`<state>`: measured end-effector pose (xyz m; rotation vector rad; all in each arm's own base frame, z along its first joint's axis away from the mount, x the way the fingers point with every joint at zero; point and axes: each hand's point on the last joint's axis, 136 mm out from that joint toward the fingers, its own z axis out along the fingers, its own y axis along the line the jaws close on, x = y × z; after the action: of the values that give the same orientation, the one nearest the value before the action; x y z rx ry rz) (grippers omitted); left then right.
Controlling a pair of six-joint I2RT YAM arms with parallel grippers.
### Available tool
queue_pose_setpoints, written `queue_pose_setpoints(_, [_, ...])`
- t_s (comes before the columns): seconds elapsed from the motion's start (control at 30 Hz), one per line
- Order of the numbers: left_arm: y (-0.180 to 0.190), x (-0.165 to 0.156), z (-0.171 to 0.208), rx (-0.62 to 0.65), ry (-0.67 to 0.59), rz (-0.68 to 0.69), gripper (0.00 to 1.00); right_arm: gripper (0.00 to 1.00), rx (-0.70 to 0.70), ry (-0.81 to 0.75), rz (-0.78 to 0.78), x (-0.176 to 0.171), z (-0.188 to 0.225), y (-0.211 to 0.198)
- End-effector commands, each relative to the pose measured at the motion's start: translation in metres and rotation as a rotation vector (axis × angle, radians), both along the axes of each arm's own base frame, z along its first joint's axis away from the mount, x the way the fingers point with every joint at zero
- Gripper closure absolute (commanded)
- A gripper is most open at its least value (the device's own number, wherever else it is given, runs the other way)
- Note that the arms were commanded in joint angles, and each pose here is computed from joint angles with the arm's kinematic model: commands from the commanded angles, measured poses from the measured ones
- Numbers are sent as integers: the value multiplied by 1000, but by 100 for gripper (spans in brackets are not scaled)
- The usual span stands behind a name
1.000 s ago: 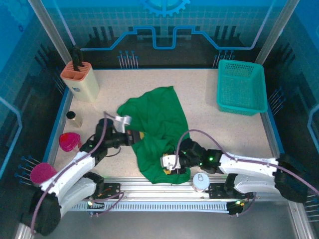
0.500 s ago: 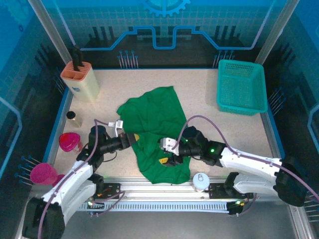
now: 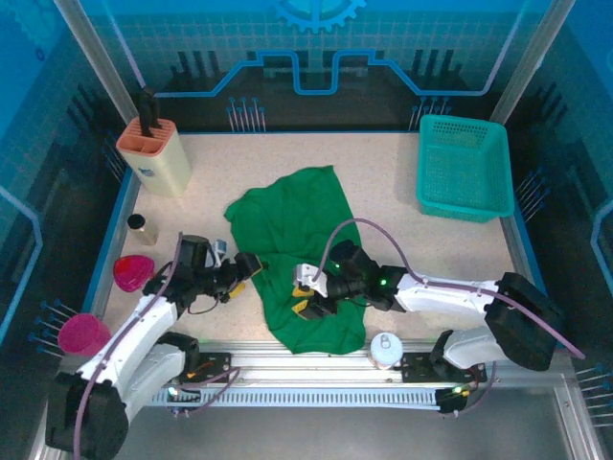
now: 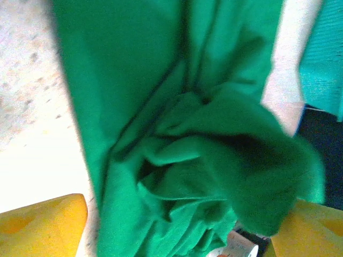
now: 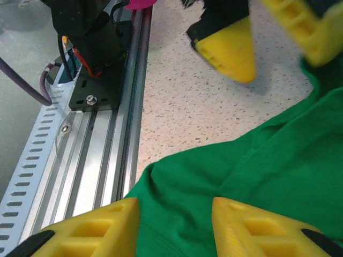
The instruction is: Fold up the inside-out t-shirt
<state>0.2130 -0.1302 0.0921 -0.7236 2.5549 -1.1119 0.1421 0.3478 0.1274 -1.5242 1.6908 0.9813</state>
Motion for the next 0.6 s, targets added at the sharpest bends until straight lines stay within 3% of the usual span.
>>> queue_pose_setpoints(0.0, [-3,5,26,7,-13,-46,14,57,29,-47,8,1,14,-4])
queue_pose_setpoints(0.07, [-3,11,41,40,-37,-78,15,57,8,-76,5,2,16,-10])
queue_pose_setpoints(0.23, [-7,10,44,45,-15,-138,31,55,-14,-134,-19,5,22,-27])
queue_pose_setpoints(0.43, [2,13,23,117,37,-123,26,54,-11,-180,-54,16,29,-34])
queue_pose_setpoints(0.57, [21,24,14,258,58,-89,24,54,-17,-194,-22,17,31,-29])
